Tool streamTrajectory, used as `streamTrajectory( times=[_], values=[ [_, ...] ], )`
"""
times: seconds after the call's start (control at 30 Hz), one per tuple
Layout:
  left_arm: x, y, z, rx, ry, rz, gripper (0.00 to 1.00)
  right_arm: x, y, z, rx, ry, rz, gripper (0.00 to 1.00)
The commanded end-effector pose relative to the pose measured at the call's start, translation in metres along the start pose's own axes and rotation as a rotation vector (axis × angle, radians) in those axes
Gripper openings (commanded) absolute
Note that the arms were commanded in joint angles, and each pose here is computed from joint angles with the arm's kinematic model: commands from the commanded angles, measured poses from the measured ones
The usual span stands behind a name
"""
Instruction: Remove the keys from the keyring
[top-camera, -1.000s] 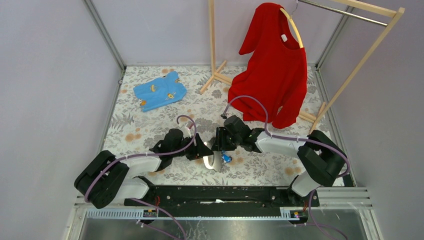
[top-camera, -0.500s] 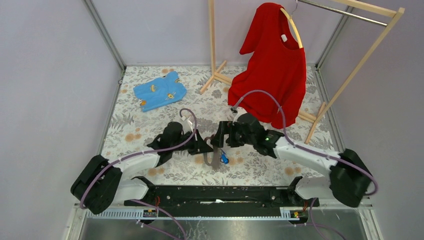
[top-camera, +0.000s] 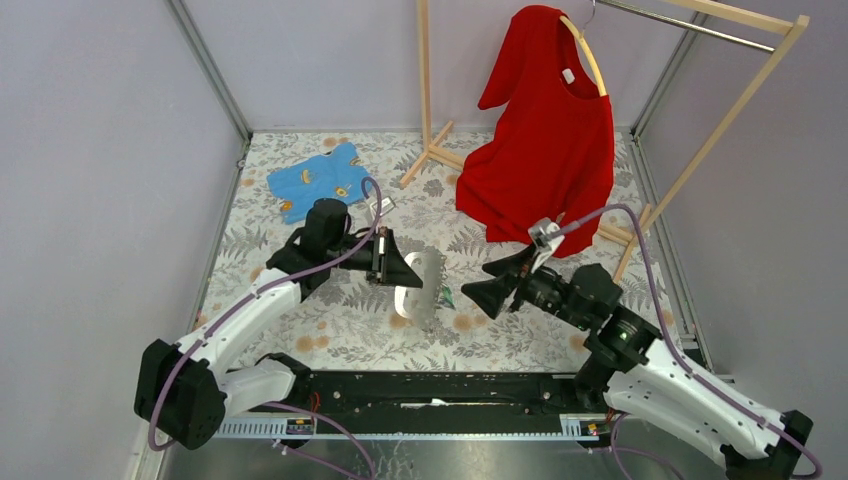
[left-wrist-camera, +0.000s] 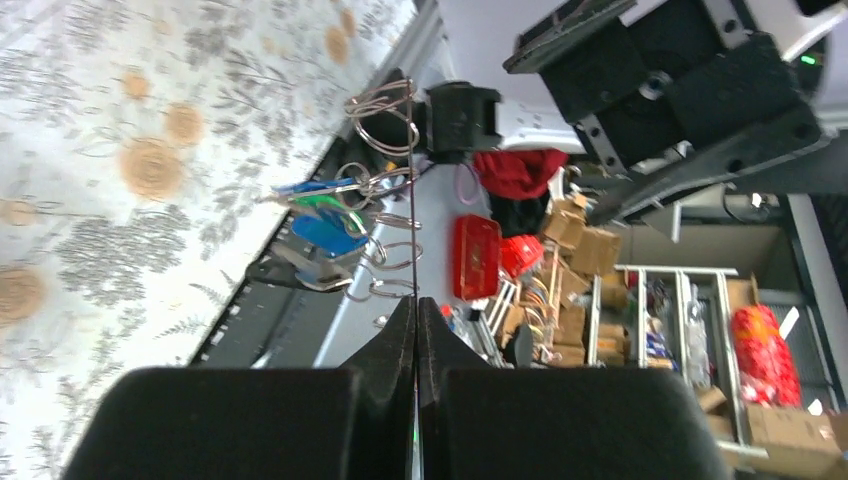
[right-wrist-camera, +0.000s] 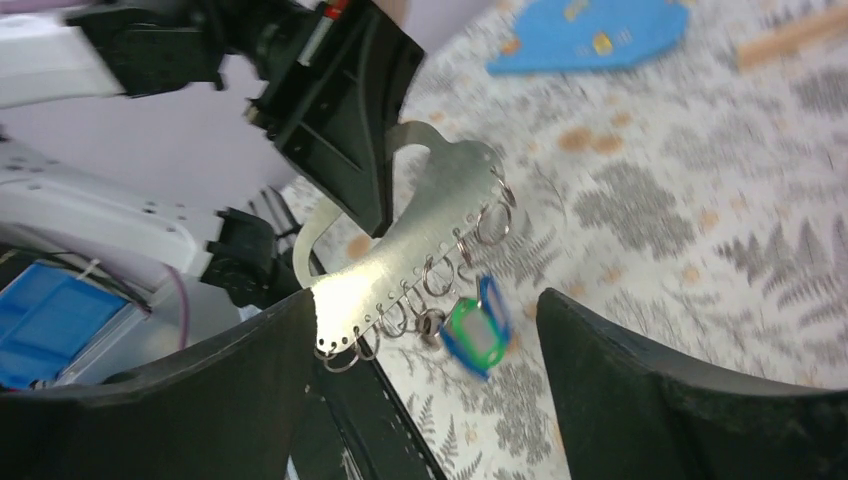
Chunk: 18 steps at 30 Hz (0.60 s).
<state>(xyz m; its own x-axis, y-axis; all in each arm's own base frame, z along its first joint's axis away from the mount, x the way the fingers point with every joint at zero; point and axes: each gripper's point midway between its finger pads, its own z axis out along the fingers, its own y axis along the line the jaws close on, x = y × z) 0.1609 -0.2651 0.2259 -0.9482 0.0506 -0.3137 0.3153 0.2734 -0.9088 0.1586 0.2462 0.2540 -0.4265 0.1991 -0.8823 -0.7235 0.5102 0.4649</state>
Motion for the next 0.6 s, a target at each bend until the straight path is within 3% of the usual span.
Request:
streamTrajectory(
  times=[0.0, 0.2, 0.57],
  values=[
    [0.007, -0.059, -0.019, 0.151, 0.077, -0.008, 0.00, -0.020, 0.030, -0.013, -0.189, -0.134, -0.124, 0.83],
    [-0.008, -0.114, -0.034, 0.265, 0.029, -0.022, 0.00, -0.019, 0.057, -0.028, -0.365, -0.204, -0.202, 0.73],
    [-0.028, -0.154, -0.044, 0.301, -0.027, -0.041, 0.00, -0.035, 0.088, -0.049, -0.517, -0.294, -0.352, 0.65]
  ],
)
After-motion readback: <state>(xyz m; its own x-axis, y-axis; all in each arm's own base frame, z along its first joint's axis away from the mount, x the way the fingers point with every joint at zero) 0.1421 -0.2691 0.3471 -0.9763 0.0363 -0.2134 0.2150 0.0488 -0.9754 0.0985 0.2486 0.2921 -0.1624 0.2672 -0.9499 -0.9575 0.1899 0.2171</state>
